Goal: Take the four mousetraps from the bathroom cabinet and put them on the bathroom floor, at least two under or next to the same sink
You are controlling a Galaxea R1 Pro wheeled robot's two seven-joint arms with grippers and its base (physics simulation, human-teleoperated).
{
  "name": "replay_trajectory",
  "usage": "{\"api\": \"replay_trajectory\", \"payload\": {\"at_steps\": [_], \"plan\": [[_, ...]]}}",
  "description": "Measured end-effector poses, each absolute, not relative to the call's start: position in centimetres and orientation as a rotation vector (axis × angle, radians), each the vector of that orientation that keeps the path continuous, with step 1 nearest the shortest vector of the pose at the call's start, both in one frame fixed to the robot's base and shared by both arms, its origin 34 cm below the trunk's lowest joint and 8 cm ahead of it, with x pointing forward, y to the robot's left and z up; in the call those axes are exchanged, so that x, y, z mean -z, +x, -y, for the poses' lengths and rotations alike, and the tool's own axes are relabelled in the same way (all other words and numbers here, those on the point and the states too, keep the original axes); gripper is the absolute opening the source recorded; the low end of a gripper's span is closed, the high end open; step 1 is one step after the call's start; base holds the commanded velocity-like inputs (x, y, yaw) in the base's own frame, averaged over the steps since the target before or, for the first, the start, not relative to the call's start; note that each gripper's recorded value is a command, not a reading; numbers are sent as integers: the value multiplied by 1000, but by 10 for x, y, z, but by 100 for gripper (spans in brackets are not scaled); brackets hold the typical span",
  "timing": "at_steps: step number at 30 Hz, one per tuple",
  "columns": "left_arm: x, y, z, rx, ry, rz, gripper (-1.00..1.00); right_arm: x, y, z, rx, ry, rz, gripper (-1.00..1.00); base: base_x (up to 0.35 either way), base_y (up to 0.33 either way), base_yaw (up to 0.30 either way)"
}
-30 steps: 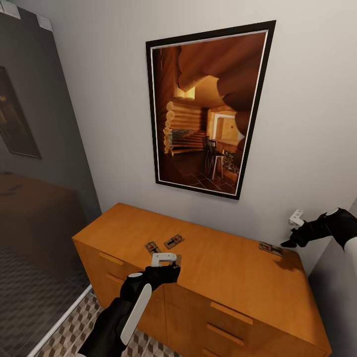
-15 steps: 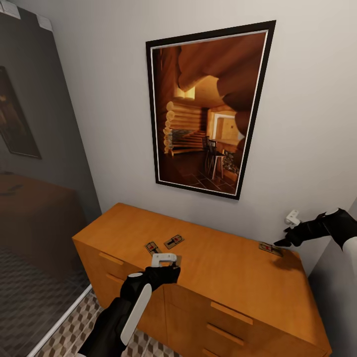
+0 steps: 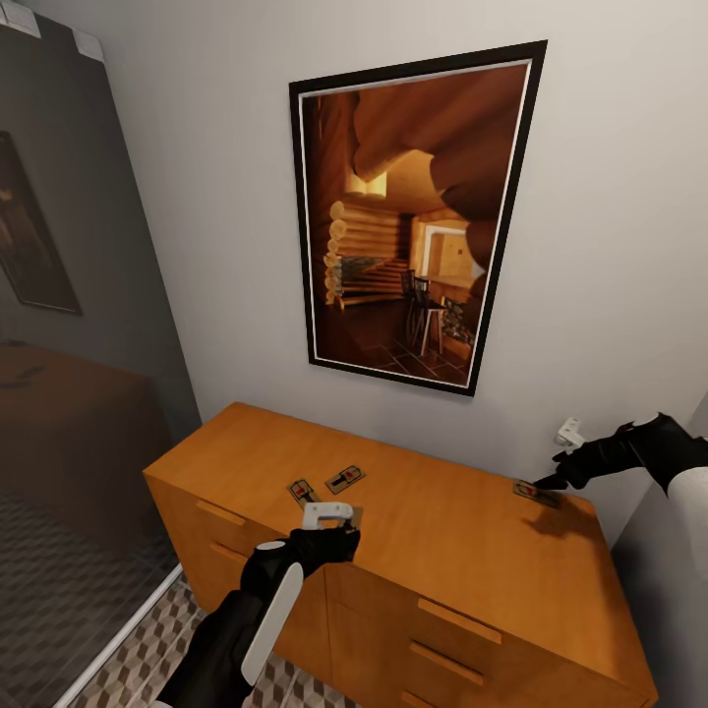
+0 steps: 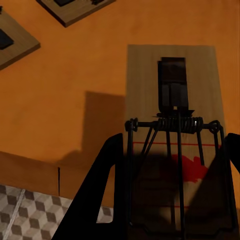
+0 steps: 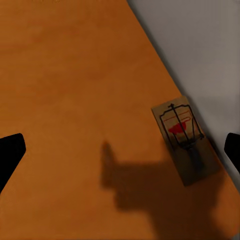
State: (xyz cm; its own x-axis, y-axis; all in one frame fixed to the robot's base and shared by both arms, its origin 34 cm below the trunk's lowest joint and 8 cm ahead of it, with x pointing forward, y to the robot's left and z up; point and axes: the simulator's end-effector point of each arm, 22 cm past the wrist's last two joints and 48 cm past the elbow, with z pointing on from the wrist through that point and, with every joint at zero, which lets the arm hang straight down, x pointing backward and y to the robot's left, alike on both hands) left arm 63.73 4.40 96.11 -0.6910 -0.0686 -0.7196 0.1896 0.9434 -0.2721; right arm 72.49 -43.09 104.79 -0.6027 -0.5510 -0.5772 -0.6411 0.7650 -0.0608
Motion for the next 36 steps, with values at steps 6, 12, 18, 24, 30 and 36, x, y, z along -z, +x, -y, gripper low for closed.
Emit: {"api": "replay_trajectory", "payload": {"at_steps": [6,12,18,24,30,36], "plan": [[-961,637,-43,420,87,-2297,-100,-1047,727,428,-198,-889,-2371,100,0,0,0],[-962,637,-42,422,85,-2295,-100,-1047,728,428,-194,-888,-2371,100,0,0,0],[-962,637,-42,422,84,-2295,-100,-1047,728,427,-196,-887,-2369,100,0,0,0],[-962,637,-41,424,85,-2296,-100,-1048,728,428,-196,-885,-2369,100,0,0,0],[-962,637,-40,426,86,-2295,-100,-1047,728,429,-189,-889,-2373,100,0,0,0],[-963,637,-40,426,87,-2294,-100,-1047,728,429,-189,-890,-2373,100,0,0,0]]}}
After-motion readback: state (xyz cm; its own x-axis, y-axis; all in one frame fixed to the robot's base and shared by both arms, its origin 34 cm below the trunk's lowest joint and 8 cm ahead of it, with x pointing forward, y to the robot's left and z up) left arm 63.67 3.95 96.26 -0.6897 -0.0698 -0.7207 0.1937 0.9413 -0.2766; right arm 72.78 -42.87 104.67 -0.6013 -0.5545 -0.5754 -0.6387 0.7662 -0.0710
